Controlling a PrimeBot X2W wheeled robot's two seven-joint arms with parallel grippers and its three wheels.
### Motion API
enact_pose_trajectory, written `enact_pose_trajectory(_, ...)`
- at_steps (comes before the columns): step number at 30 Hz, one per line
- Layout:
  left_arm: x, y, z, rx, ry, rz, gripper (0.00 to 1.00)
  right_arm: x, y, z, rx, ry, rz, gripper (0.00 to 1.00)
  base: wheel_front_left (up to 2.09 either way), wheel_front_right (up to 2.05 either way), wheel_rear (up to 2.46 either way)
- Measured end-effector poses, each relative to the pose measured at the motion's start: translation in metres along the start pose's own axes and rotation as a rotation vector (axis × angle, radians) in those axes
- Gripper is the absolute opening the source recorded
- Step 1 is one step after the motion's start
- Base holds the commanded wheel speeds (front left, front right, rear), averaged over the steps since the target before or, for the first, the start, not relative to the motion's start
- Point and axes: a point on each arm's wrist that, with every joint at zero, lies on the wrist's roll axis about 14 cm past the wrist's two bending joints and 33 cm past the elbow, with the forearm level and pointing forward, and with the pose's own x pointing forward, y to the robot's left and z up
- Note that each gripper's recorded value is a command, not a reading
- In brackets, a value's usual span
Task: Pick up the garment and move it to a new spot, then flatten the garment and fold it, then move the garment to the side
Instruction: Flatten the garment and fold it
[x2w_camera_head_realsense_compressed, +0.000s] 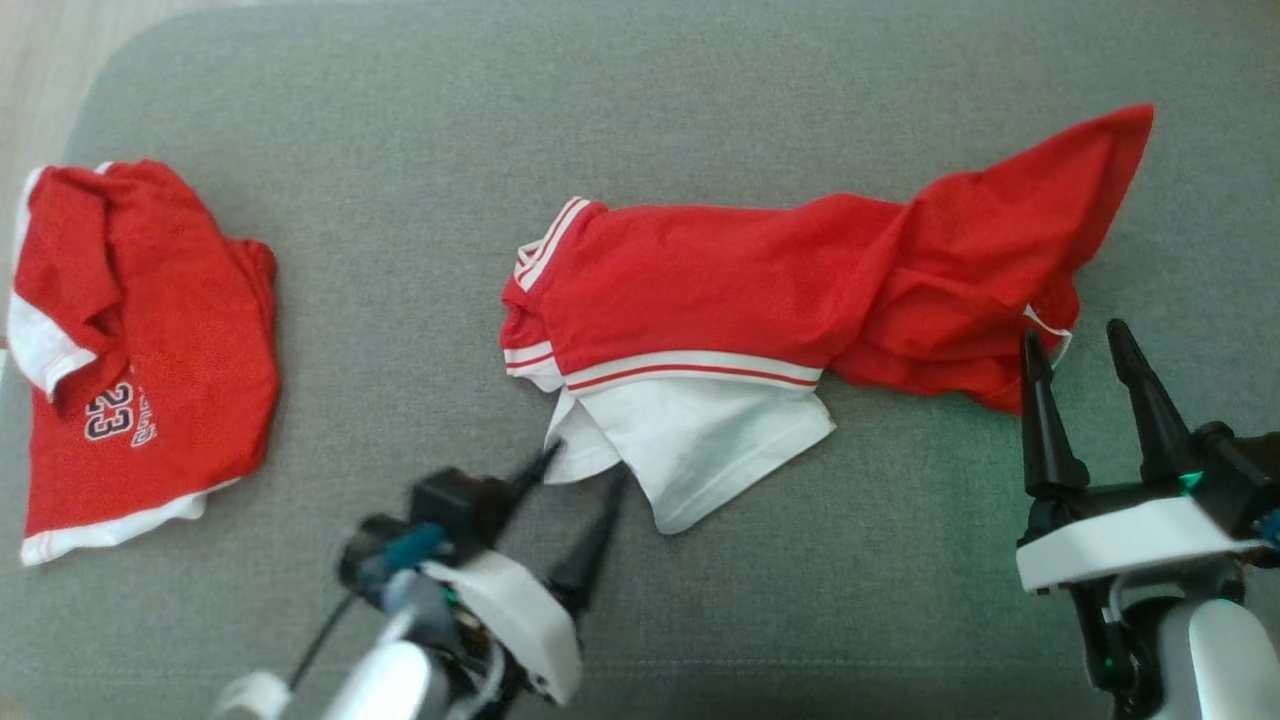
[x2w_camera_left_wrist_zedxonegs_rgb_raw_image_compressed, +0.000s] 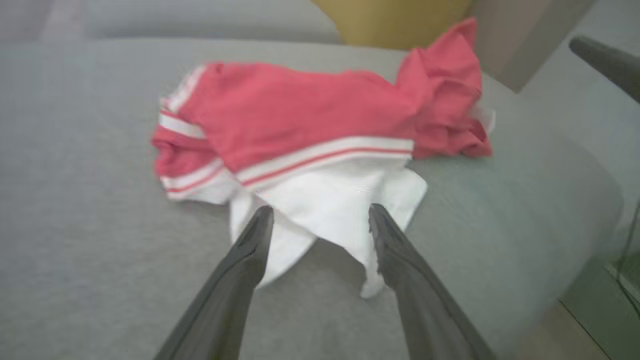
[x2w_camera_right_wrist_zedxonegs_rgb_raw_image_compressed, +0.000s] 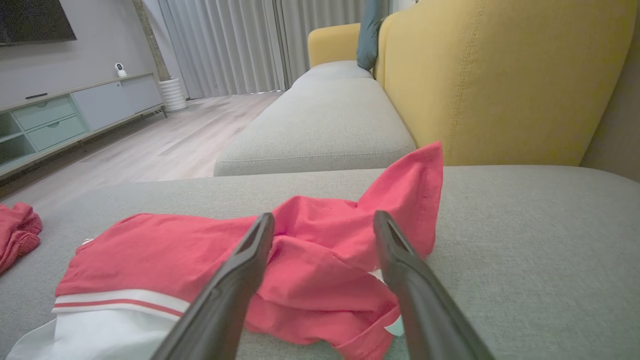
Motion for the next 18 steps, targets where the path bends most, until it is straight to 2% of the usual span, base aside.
enact_pose_trajectory(7,0.005,-0.037,-0.051,-0.032,0.207,-0.135,1.00,0.001,-0.007,-0.010,0.009,0.027,-0.020,1.00,0.00,0.00,0.00)
enact_pose_trajectory(14,0.022,-0.029,-0.062,-0.036,0.242,-0.135,1.00,0.000,-0.016,-0.016,0.018,0.046,-0.048,1.00,0.00,0.00,0.00)
enact_pose_trajectory(16,0.027,-0.031,-0.063,-0.050,0.246,-0.145,0.00,0.000,-0.019,-0.017,0.017,0.049,-0.057,1.00,0.00,0.00,0.00)
enact_pose_trajectory(18,0.028,-0.035,-0.068,-0.059,0.261,-0.158,0.00,-0.001,-0.024,-0.019,0.019,0.057,-0.071,1.00,0.00,0.00,0.00)
